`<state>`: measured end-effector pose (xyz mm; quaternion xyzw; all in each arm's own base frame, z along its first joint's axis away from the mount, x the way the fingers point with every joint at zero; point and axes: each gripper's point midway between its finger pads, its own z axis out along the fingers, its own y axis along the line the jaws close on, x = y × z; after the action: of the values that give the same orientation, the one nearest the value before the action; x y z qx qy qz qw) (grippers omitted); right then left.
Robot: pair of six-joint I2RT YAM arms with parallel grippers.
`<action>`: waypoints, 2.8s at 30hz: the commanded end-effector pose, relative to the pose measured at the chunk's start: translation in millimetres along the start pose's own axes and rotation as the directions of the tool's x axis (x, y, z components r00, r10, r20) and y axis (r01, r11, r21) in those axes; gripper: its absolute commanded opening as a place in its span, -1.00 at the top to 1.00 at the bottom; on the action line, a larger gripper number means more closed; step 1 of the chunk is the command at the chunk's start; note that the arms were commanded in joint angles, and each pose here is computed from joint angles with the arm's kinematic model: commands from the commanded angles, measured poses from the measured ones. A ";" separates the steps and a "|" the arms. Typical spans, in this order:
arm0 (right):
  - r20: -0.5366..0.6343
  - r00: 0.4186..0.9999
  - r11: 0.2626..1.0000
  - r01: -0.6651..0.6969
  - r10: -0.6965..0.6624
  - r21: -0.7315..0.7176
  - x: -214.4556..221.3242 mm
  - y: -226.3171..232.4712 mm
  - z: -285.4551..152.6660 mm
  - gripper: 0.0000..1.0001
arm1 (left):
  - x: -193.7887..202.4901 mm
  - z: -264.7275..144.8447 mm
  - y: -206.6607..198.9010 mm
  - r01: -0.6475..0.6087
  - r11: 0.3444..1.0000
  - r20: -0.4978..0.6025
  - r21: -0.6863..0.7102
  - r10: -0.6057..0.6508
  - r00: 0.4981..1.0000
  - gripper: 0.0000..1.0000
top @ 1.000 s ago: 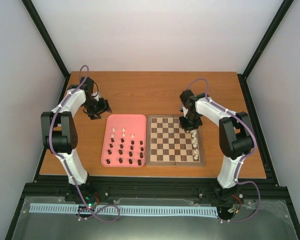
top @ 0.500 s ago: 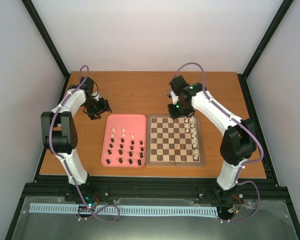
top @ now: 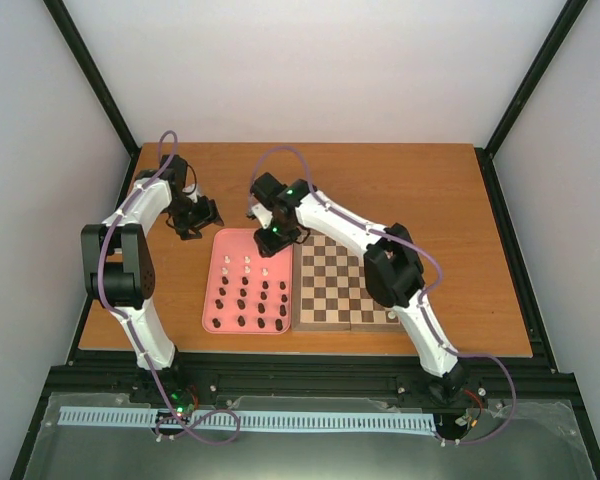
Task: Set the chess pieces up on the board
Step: Pick up the chess piece from the storage box, then place the chess piece on the chessboard.
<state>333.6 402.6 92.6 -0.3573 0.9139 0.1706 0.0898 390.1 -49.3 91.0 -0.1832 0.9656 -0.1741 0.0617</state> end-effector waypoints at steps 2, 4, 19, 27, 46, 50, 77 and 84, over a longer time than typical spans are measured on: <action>-0.034 0.995 0.993 0.091 -0.094 -0.076 4.0 34.8 4.1 0.13 | -2.3 -14.2 -7.5 -0.030 0.999 0.037 0.017 0.030 0.999 -0.58; -0.056 0.992 0.991 0.108 -0.113 -0.082 9.7 41.6 12.0 0.13 | -1.9 -13.9 -7.6 -0.029 0.999 0.037 0.019 0.028 0.999 -0.58; -0.128 0.986 0.993 0.097 -0.105 -0.062 21.0 38.2 44.1 0.22 | -0.7 -14.7 -7.8 -0.028 0.999 0.040 0.021 0.027 0.999 -0.58; -0.138 0.985 0.994 0.092 -0.099 -0.057 22.3 35.4 49.7 0.32 | -0.2 -11.8 -7.8 -0.028 0.999 0.032 0.025 0.027 0.999 -0.58; -0.164 0.982 0.995 0.082 -0.089 -0.050 27.4 30.9 59.5 0.41 | 0.6 -12.7 -8.3 -0.028 0.999 0.034 0.029 0.027 0.999 -0.58; -0.158 0.983 0.996 0.085 -0.090 -0.040 25.9 29.7 57.4 0.46 | 0.4 -11.8 -8.6 -0.027 0.999 0.031 0.030 0.026 0.999 -0.58; 0.039 0.978 0.957 -0.209 0.206 0.202 61.9 -80.4 -88.6 0.94 | -1.0 -15.6 -9.1 -0.033 0.999 0.041 0.026 0.032 0.999 -0.58; 0.003 0.921 0.901 -0.382 0.390 0.207 155.6 -114.7 -100.4 0.94 | -0.1 -13.0 -7.7 -0.028 0.999 0.036 0.023 0.027 0.999 -0.59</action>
<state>315.0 212.9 128.4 -0.1956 0.9725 0.0840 0.0949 388.3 -49.9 94.1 -0.1822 0.9650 -0.1767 0.0666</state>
